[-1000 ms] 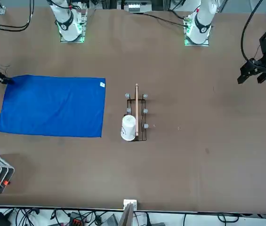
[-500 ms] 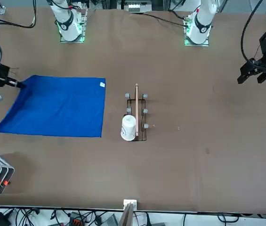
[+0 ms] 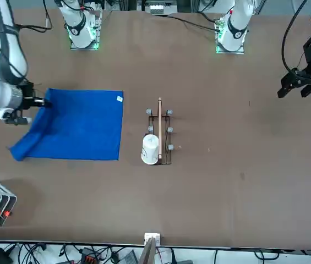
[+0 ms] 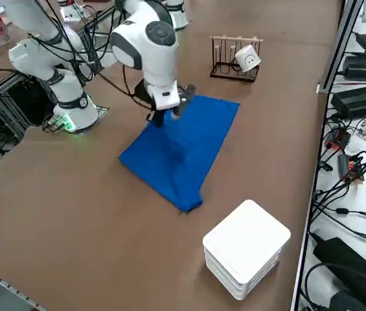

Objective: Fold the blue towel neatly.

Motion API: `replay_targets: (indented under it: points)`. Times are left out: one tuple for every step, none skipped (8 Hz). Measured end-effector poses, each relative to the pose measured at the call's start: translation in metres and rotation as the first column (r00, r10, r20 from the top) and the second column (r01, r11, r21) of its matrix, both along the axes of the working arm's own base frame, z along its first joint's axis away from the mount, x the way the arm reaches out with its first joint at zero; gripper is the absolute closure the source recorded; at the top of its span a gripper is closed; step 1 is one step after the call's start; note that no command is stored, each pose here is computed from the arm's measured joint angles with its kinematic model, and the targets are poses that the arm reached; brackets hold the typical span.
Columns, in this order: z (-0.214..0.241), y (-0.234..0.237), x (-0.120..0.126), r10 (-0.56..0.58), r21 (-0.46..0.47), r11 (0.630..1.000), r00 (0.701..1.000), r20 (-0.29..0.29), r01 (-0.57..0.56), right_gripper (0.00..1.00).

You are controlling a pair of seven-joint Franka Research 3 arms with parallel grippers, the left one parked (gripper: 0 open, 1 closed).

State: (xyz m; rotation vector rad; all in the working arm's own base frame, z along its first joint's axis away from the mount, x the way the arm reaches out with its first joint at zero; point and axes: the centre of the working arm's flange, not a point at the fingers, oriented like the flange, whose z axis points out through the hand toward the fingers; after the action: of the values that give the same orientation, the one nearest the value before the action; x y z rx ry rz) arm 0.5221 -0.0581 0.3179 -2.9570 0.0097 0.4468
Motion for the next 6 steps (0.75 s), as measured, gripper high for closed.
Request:
replay_targets:
  points:
    - [-0.002, 0.034, 0.002, 0.058, 0.006, 0.998, 0.998, -0.004, -0.058, 0.99]
    - [-0.003, 0.072, 0.002, 0.123, 0.006, 0.992, 0.992, -0.006, -0.123, 0.99]
    - [-0.003, 0.103, 0.001, 0.179, 0.006, 0.984, 0.984, -0.002, -0.179, 0.99]
    - [-0.003, 0.132, -0.001, 0.231, 0.004, 0.973, 0.973, 0.005, -0.231, 0.99]
    - [-0.003, 0.157, -0.005, 0.275, 0.004, 0.961, 0.961, 0.009, -0.275, 0.99]
    - [-0.003, 0.179, -0.009, 0.316, 0.003, 0.949, 0.949, 0.013, -0.316, 0.99]
